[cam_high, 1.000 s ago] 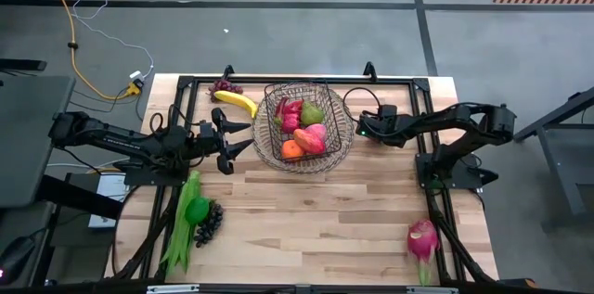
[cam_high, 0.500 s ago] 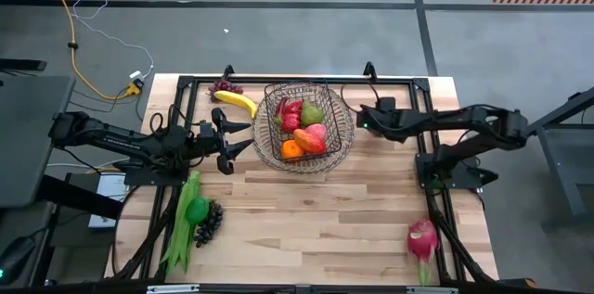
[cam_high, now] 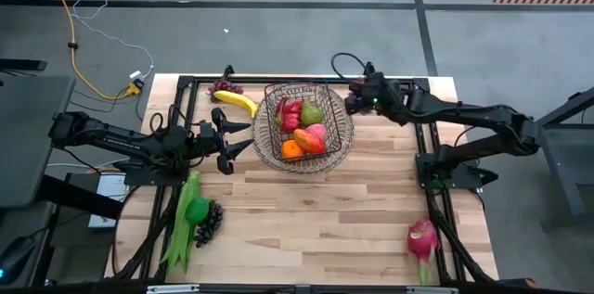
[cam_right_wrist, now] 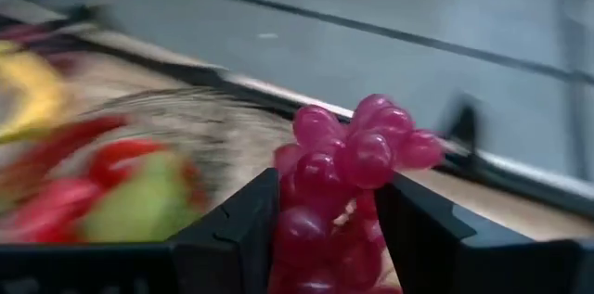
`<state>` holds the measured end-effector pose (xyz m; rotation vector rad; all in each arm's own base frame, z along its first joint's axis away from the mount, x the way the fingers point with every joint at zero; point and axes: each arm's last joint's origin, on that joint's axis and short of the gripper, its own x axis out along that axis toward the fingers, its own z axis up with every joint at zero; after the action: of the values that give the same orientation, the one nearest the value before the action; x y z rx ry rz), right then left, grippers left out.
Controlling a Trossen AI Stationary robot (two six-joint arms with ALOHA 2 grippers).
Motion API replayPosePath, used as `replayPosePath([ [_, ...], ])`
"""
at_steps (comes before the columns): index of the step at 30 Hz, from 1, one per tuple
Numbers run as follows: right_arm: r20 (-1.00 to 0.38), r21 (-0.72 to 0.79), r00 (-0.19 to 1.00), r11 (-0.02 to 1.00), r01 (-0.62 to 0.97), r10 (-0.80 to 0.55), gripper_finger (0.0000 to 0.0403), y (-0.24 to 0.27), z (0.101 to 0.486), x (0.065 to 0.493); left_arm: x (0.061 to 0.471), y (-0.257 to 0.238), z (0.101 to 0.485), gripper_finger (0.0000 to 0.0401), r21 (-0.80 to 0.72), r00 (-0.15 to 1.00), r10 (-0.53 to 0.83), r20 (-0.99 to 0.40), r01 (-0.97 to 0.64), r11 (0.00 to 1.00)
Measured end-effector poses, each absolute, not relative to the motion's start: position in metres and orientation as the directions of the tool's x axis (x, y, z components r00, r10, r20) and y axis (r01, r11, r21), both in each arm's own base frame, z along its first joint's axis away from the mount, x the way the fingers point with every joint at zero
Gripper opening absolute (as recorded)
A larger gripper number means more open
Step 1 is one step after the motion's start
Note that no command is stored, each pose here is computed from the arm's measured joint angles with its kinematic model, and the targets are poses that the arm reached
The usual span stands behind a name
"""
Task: Build produce basket
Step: Put the top right purple grapes into the black wire basket
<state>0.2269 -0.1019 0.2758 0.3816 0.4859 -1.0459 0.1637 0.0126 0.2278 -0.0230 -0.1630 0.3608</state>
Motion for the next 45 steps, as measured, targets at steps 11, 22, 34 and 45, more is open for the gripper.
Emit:
replayPosePath([
  [11, -0.327, 0.262, 0.865, 0.843, 0.469, -0.380, 0.0164, -0.097, 0.313, 0.254, 0.164, 0.013, 0.228, 0.0217, -0.052, 0.923, 0.353, 0.155, -0.350, 0.936],
  [22, -0.572, 0.008, 0.559, 0.678, 0.735, -0.600, 0.0164, -0.102, 0.288, 0.233, 0.164, 0.013, 0.228, 0.0217, -0.052, 0.923, 0.353, 0.156, -0.349, 0.936],
  [34, -0.843, -0.046, 0.331, 0.671, 0.740, -0.423, 0.0165, -0.114, 0.245, 0.207, 0.164, 0.012, 0.228, 0.0217, -0.075, 0.924, 0.350, 0.155, -0.342, 0.937],
  [45, -0.747, 0.035, 0.561, 0.822, 0.568, -0.356, 0.0165, -0.132, 0.194, 0.203, 0.164, 0.012, 0.228, 0.0217, -0.060, 0.929, 0.336, 0.157, -0.330, 0.942],
])
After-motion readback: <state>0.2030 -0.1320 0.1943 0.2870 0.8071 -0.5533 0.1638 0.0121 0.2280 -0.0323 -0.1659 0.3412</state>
